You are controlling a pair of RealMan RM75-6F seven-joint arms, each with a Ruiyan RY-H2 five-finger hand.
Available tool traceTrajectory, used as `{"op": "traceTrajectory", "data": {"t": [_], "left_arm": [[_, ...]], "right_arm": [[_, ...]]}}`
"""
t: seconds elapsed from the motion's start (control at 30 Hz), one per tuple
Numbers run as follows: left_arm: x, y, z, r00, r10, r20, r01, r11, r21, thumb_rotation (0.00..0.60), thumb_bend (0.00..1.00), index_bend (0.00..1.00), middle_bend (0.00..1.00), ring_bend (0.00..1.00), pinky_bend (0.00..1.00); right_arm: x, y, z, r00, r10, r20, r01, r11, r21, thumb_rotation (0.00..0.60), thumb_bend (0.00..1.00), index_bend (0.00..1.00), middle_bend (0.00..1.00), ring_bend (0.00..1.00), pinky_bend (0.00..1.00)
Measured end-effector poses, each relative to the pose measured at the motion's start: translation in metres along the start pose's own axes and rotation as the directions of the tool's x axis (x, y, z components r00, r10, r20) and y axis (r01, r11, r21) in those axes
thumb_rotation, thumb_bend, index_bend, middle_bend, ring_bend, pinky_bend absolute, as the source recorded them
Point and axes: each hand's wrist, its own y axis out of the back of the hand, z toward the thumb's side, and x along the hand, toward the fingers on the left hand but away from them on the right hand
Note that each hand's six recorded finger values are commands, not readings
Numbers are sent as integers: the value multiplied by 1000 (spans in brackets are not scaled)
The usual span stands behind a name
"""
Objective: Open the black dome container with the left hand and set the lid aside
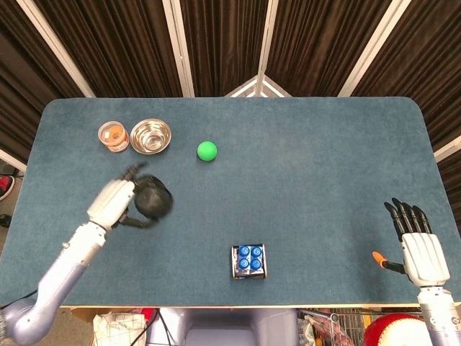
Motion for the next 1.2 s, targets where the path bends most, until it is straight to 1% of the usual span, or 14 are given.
{"op": "traceTrajectory", "data": {"t": [0.07,0.13,0.2,0.3,0.37,0.47,0.53,0.63,0.7,0.8,0.9,0.97,1.07,1.2], "left_arm": [[2,6,-3,993,114,37,-120,964,239,600,367,449,421,0,0],[-1,11,-1,966,235,109,-258,852,454,600,367,449,423,0,0],[-8,17,4,929,323,182,-367,728,579,600,367,451,426,0,0],[-17,20,11,898,370,239,-433,645,630,600,367,454,431,0,0],[-19,20,16,900,365,239,-432,669,605,600,374,454,431,0,0],[-16,19,24,934,302,189,-356,809,468,600,382,454,430,0,0],[-12,17,23,968,218,126,-247,922,298,600,381,455,431,0,0],[-7,7,13,998,53,34,-52,998,-30,600,382,457,432,0,0],[-7,-5,7,998,-65,-4,61,959,-277,600,382,458,432,0,0],[-11,-16,4,987,-161,-20,125,834,-538,600,382,461,433,0,0],[-13,-19,2,983,-180,-25,117,733,-670,600,381,462,433,0,0],[-13,-19,0,985,-168,-29,99,703,-705,600,382,462,433,0,0],[-12,-18,-5,991,-126,-35,66,712,-699,600,382,462,433,0,0],[-9,-17,-11,998,-41,-36,15,835,-550,600,382,462,425,0,0]], "right_arm": [[0,0,0,1000,0,-1,0,1000,0,600,185,31,0,0,0],[1,0,1,1000,-1,-2,1,1000,-1,600,185,31,0,0,0],[1,1,1,1000,-3,-2,3,1000,-2,600,185,31,0,0,0],[2,0,1,1000,-3,-2,3,1000,-3,600,185,31,0,0,0],[2,1,1,1000,-4,-1,4,1000,-2,600,185,31,0,0,0],[3,3,1,1000,-4,-4,4,1000,-2,600,185,32,0,0,0],[1,2,0,1000,-3,-4,3,1000,-2,600,185,32,0,0,0],[-1,0,0,1000,-1,-5,1,1000,-2,600,185,31,0,0,0],[-1,0,1,1000,0,-7,0,1000,0,600,185,31,0,0,0],[-1,-1,1,1000,3,-8,-3,1000,3,600,185,32,0,0,0],[-1,-2,2,1000,4,-9,-4,1000,5,600,185,31,0,0,0],[-2,-3,3,1000,4,-10,-4,1000,6,600,185,31,0,0,0],[-2,-3,3,1000,4,-8,-3,1000,5,600,185,31,0,0,0],[-2,-3,3,1000,7,-10,-7,1000,4,600,185,32,0,0,0]]}}
